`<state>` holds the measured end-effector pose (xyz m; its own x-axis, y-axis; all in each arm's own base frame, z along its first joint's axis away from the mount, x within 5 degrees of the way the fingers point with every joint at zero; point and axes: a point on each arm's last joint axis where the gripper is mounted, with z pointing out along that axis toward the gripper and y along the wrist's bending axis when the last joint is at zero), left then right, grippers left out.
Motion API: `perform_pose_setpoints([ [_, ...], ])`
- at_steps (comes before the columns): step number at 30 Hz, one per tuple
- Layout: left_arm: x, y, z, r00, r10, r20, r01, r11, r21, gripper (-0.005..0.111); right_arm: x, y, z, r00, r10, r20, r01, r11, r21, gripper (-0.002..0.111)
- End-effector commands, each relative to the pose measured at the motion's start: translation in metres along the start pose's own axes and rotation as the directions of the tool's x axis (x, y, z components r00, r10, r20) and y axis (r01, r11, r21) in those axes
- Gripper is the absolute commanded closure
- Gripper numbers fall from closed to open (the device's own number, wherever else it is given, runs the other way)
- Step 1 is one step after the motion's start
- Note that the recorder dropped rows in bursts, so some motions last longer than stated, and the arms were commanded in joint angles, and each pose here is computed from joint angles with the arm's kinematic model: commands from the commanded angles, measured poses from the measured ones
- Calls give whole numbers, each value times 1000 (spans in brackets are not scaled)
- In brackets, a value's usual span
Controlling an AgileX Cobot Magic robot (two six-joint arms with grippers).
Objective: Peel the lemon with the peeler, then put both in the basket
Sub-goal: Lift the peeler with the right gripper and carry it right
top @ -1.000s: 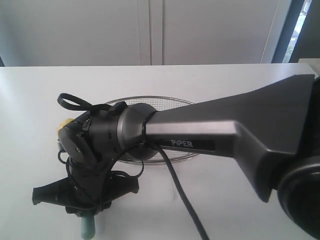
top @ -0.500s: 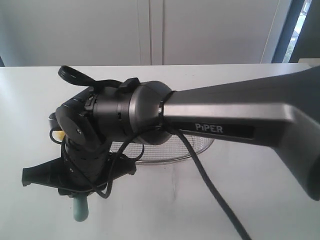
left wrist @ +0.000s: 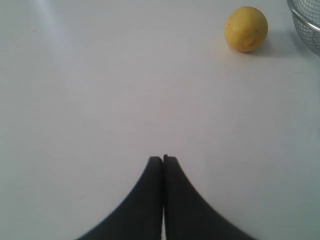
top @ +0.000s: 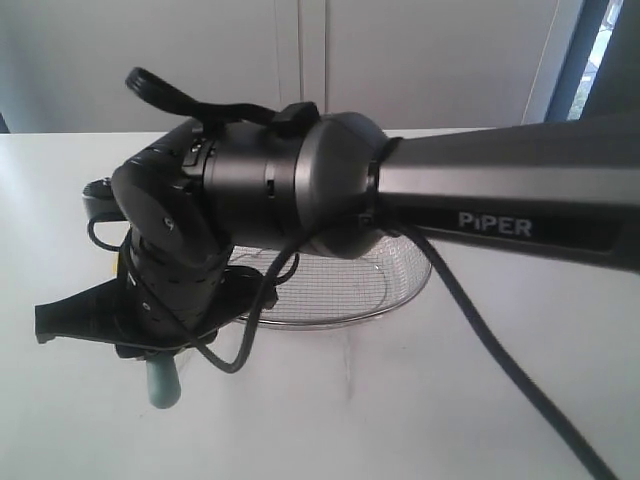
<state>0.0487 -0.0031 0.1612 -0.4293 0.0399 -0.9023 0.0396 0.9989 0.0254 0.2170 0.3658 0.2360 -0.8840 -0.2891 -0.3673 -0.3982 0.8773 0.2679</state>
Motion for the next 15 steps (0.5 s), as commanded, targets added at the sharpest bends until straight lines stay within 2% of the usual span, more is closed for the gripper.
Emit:
perform_pose_setpoints([
  [1, 2, 0, 1, 1000, -10, -6, 10, 1000, -1, 107, -8, -7, -21, 998, -46, 36, 46, 999, 3, 108],
  [6, 2, 0, 1, 1000, -10, -6, 10, 1000, -1, 107, -13, -14, -37, 997, -61, 53, 61, 998, 7, 108],
  [15, 2, 0, 1, 1000, -10, -6, 10, 1000, -1, 107, -30, -44, -61, 990, -105, 96, 94, 990, 107, 108],
])
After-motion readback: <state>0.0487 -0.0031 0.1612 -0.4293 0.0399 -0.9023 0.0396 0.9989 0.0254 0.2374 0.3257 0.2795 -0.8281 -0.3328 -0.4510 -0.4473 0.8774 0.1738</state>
